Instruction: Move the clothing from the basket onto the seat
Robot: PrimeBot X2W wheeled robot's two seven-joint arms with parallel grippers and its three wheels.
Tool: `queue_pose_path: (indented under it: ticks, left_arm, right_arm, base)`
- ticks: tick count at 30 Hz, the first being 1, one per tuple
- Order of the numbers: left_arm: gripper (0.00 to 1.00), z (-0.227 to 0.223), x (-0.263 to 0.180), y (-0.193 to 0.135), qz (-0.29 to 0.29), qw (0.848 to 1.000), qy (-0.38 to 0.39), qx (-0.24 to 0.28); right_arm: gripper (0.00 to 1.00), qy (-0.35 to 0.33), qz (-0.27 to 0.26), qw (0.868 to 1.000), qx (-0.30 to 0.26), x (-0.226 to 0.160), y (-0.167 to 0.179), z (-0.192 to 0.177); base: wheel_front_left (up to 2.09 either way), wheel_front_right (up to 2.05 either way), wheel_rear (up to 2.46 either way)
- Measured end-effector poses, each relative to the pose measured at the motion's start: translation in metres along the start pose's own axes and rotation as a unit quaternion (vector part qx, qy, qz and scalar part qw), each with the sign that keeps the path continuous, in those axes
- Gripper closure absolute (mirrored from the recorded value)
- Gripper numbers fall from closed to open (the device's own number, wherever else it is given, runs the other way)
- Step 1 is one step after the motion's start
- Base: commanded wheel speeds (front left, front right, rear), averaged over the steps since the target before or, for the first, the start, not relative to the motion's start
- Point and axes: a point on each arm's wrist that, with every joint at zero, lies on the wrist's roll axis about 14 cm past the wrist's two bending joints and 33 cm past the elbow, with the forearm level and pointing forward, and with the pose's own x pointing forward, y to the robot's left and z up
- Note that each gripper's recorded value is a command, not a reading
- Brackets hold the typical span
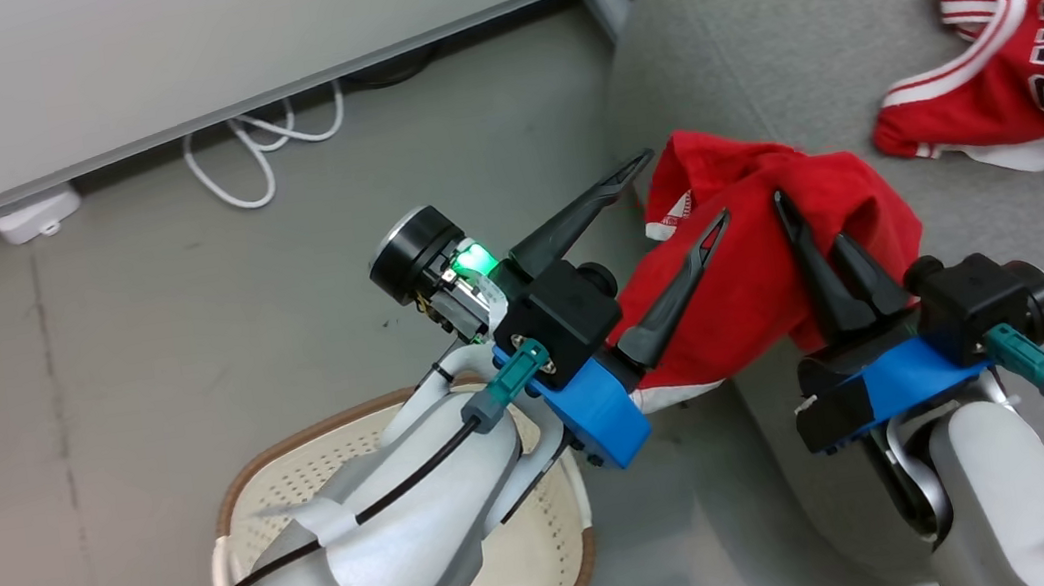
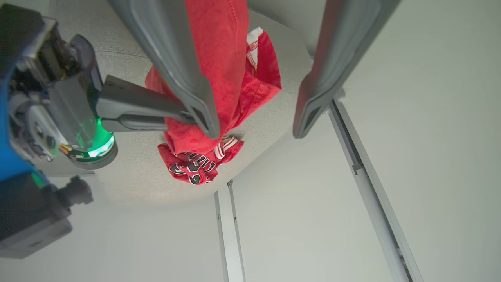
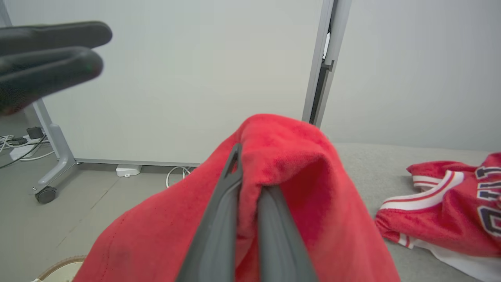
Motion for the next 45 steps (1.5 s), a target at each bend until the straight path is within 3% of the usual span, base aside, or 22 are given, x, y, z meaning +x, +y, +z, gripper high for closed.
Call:
queue_pose_path:
  ticks: [13,23,33,40,45]
  left_arm:
    - [0.0,-0.008,0.033,-0.049,-0.088,0.996,-0.007,-0.022]
    - [0.0,-0.012,0.033,-0.048,-0.085,0.996,-0.003,-0.03]
    - [0.0,-0.031,0.033,-0.023,-0.06,0.997,-0.001,-0.04]
    - [0.0,-0.061,0.038,0.0,-0.053,0.998,0.01,-0.046]
    - [0.0,-0.085,0.041,0.014,-0.049,0.997,0.015,-0.055]
  right_arm:
    - [1.0,0.02,-0.096,0.995,-0.019,-0.045,-0.063,-0.005]
    - [1.0,0.017,-0.114,0.993,-0.021,-0.05,-0.074,-0.004]
    - [1.0,-0.071,-0.115,0.988,-0.075,0.004,-0.102,0.056]
    - [1.0,-0.16,-0.128,0.969,-0.142,0.058,-0.138,0.122]
    - [1.0,-0.185,-0.16,0.952,-0.186,0.081,-0.178,0.144]
  base:
    - [0.0,0.0,0.0]
    - [0.0,0.0,0.0]
    - [0.0,0.0,0.0]
    - [0.0,0.0,0.0]
    - [0.0,0.0,0.0]
